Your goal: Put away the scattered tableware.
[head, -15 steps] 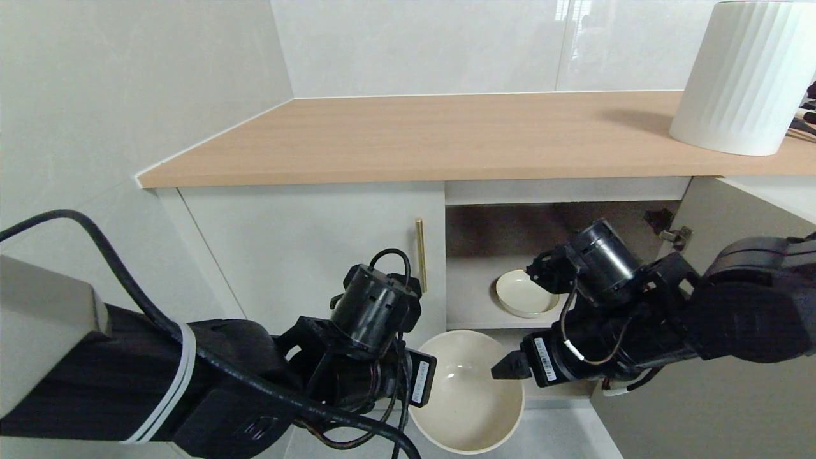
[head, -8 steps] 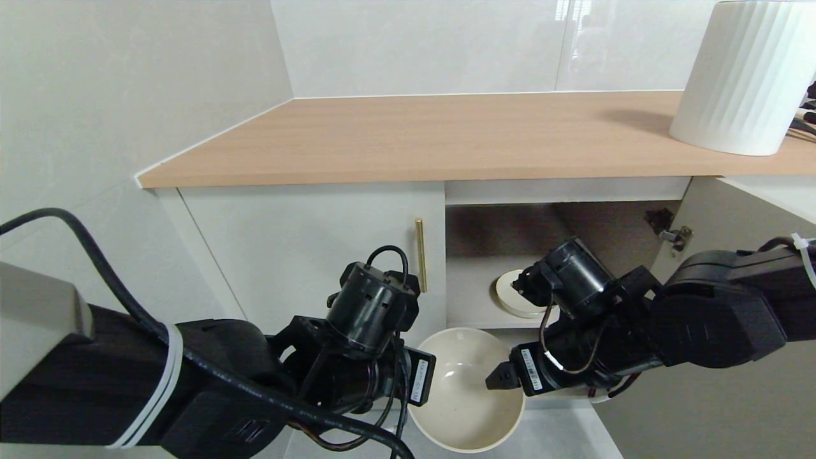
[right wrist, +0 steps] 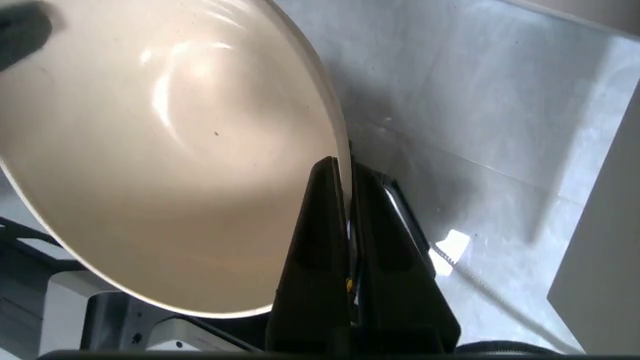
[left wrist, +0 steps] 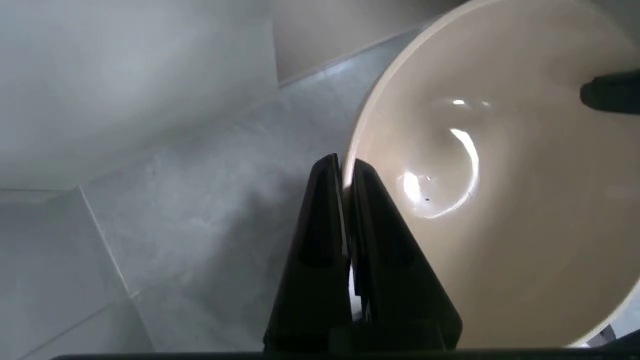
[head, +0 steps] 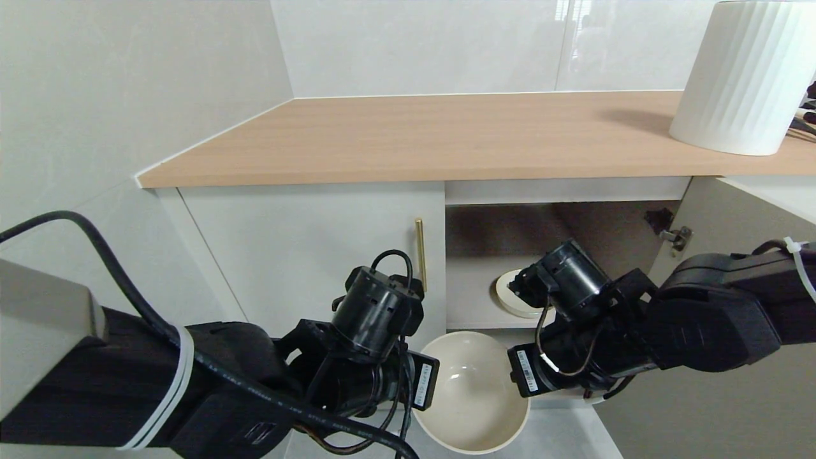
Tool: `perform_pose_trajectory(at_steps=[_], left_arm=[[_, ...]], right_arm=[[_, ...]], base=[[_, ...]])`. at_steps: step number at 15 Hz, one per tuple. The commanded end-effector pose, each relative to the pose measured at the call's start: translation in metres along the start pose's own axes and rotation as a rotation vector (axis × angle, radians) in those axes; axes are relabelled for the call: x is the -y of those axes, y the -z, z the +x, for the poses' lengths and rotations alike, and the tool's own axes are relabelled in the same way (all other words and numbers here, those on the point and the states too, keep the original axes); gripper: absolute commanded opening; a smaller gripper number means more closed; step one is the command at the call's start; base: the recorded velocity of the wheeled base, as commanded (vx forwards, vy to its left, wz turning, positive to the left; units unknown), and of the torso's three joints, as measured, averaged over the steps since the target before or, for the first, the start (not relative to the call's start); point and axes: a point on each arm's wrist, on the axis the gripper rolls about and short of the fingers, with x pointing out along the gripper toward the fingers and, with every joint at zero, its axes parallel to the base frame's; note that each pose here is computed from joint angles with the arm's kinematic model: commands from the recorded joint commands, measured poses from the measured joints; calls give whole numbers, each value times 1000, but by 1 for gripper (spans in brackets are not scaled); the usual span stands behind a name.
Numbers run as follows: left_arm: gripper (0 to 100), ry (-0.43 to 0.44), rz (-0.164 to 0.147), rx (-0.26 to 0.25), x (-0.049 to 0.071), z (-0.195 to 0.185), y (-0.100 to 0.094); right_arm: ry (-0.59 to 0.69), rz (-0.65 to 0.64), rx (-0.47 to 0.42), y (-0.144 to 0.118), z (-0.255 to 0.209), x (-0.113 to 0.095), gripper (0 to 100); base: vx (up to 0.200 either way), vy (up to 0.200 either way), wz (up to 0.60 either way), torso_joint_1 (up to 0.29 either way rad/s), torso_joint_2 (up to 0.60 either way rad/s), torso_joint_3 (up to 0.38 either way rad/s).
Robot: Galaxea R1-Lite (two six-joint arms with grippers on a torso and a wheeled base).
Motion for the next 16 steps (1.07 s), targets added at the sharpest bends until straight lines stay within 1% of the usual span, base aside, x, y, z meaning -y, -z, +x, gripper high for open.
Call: perform_pose_trajectory(at_steps=[1,6,7,9,12,14,15,16], left_arm=[[0,-3,0,-3,0,0,0],[0,-4,0,-2,0,0,0],[100,-4,0,-2,0,0,0],[100,-3,-2,2,0,0,0],[100,2,-9,24,0,-2,-3],[100,5,-40,31,0,-2,-4],[100,5,-43,33,0,-2,-4],[100,5,-46,34,0,-2,-4]], right_arm=[[0,-2,-3,0,1,0,0],[1,-2,-4,1,1,0,0],[1,-2,-4,1,1,0,0],[1,-2,-4,1,1,0,0],[2,-2,-7,1,2,0,0],[27,-1,-11,2,6,1,0],[41,1,-7,2,7,1,0],[92,10,21,3,17,5,0]], base=[[0,0,0,0,0,0],[0,0,0,0,0,0],[0,0,0,0,0,0],[0,0,0,0,0,0],[0,0,0,0,0,0],[0,0,0,0,0,0],[0,0,0,0,0,0],[0,0,0,0,0,0]])
